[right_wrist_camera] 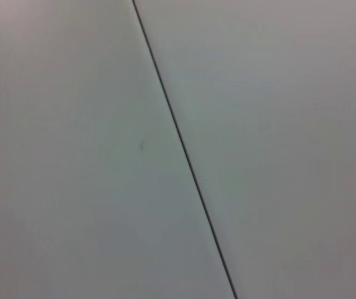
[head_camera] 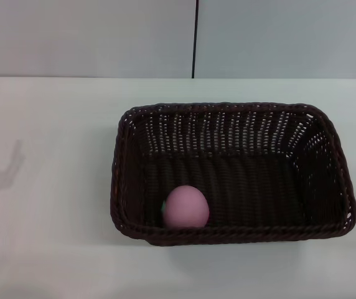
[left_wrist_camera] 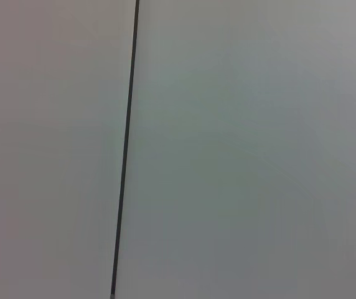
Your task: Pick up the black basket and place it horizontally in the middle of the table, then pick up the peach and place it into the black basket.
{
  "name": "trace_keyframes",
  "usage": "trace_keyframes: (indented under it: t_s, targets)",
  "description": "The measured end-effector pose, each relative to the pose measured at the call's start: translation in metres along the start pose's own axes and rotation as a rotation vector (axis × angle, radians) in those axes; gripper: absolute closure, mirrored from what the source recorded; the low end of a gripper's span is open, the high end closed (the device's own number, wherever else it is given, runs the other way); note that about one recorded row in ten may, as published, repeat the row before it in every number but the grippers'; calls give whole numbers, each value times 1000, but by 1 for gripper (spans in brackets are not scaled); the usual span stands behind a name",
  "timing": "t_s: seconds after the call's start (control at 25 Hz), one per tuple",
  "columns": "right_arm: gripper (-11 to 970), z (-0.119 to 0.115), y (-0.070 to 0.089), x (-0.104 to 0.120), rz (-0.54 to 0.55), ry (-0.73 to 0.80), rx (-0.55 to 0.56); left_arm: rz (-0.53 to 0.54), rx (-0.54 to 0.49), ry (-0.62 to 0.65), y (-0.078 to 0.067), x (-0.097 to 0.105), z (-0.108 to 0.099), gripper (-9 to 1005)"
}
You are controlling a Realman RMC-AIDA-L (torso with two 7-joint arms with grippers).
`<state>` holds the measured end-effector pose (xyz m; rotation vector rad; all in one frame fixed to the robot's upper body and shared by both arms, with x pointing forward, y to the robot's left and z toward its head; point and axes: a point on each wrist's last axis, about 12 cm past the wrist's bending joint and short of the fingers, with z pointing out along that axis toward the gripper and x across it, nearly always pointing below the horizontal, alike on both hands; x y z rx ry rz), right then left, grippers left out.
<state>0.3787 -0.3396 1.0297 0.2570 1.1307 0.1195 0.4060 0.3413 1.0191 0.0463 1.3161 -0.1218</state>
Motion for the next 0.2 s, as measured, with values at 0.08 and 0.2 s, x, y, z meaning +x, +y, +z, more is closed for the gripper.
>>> trace_keyframes:
  t_s: [0.08,0.2]
  targets:
    - [362,3,1,2,1,6,-11,35,-2,2,-3,1,2,169]
    - [362,5,1,4,0,20,-9,51,-5,3,-7,3,3,169]
